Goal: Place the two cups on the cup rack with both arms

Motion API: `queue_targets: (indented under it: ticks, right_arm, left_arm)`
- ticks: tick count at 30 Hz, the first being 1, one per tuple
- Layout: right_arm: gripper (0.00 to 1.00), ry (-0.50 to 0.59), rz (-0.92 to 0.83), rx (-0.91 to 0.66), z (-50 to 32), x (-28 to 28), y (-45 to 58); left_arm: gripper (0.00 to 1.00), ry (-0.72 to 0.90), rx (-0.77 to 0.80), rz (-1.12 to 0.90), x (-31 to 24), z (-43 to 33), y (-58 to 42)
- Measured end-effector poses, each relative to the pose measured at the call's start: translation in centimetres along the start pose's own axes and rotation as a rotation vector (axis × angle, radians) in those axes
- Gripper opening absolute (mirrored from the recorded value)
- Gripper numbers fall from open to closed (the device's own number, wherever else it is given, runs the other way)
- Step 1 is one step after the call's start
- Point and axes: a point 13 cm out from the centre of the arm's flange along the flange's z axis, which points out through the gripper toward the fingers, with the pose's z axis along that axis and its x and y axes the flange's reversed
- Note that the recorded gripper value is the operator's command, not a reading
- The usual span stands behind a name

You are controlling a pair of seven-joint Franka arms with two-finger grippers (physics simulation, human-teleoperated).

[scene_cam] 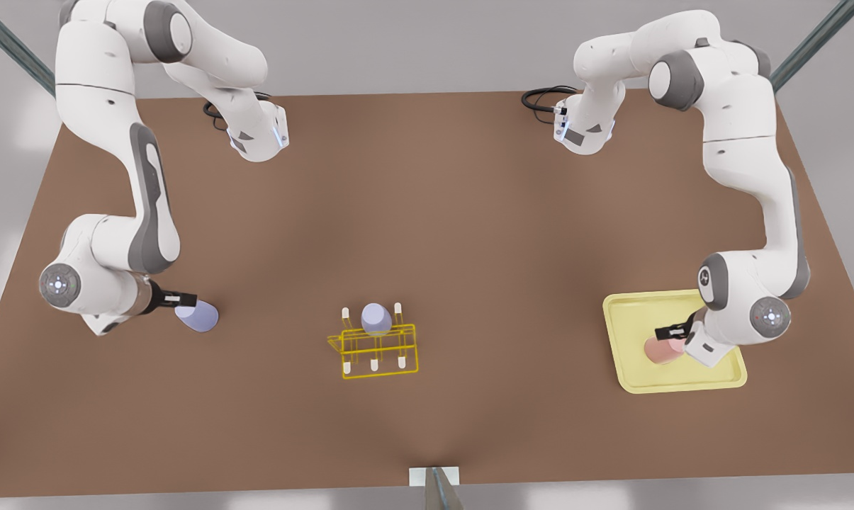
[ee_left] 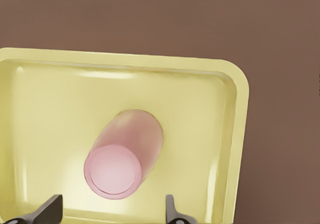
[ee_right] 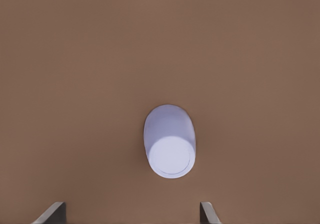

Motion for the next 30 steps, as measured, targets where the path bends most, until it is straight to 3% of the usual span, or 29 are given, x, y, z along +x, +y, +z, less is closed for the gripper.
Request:
queue_targets:
  ticks: [10, 17, 23, 25, 30]
  right_arm:
    - [1.00, -0.095, 0.036, -0.033, 8.9, 0.0, -3.9]
    - [1.00, -0.174, 0.010, -0.046, 10.8, -0.5, -3.7]
    - [1.00, -0.167, -0.022, -0.049, 13.1, -0.1, -3.2]
    - [1.00, -0.157, -0.031, -0.050, 14.0, 0.2, -3.1]
    - [1.00, -0.147, -0.056, -0.049, 15.0, 0.5, -2.8]
  left_arm:
    - [1.00, -0.095, 0.039, 0.059, -1.6, 1.4, 0.7]
    - [1.00, -0.087, 0.055, 0.105, -1.8, 4.9, 0.2]
    - [1.00, -0.089, 0.058, 0.130, -2.0, 6.6, 0.2]
    - [0.92, -0.091, 0.058, 0.137, -2.0, 6.9, 0.2]
    - [0.90, -0.102, 0.056, 0.149, -2.3, 6.6, 0.3]
